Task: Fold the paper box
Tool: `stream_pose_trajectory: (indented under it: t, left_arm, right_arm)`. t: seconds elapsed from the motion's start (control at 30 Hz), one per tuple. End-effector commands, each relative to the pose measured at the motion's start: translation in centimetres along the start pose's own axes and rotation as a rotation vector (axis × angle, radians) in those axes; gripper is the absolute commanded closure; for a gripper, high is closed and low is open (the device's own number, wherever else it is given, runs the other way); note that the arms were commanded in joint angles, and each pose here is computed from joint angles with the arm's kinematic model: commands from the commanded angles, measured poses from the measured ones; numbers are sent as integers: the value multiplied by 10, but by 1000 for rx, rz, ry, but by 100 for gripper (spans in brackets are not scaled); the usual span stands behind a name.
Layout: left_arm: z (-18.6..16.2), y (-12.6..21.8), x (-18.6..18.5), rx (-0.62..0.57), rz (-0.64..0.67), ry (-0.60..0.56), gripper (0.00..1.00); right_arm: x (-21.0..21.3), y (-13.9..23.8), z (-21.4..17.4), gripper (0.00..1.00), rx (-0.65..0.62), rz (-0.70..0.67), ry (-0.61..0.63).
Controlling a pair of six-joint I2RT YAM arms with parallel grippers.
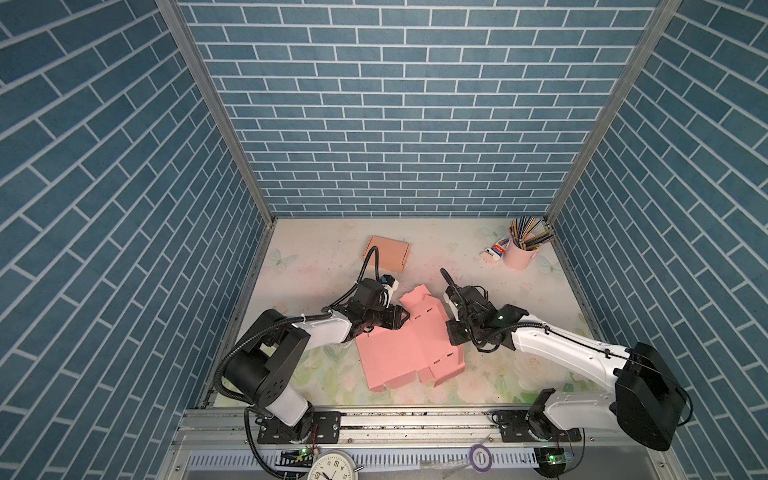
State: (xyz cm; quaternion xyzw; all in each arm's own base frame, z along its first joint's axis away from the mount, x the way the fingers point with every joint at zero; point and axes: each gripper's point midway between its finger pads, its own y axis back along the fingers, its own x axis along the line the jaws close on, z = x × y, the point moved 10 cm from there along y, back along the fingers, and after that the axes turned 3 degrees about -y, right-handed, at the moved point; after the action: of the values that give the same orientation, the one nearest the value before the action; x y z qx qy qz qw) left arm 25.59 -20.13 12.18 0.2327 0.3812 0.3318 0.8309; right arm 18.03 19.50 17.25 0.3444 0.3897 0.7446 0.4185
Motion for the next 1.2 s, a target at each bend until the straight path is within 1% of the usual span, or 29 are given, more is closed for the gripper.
stream_pose_trajectory:
  t: [0.0, 0.27, 0.53, 0.7, 0.9, 1.17]
  left_arm:
    - [10, -1, -1, -30, 7, -21, 43]
    - [12, -1, 2, -45, 66, -37, 42]
    - [12, -11, 7, -24, 108, -47, 42]
    - [13, -15, 4, -10, 76, -61, 42]
    - [12, -17, 0, -1, 35, -62, 46]
    - [10, -12, -7, 3, 13, -67, 52]
  right_arm:
    - [0, 3, -1, 100, 0, -13, 17]
    - [1, 5, 0, 100, -4, -1, 22]
    - [2, 5, 3, 100, -10, -1, 32]
    - [2, 3, 1, 100, -5, 1, 32]
    - [1, 5, 0, 100, -15, -4, 34]
    - [1, 5, 1, 100, -13, -9, 32]
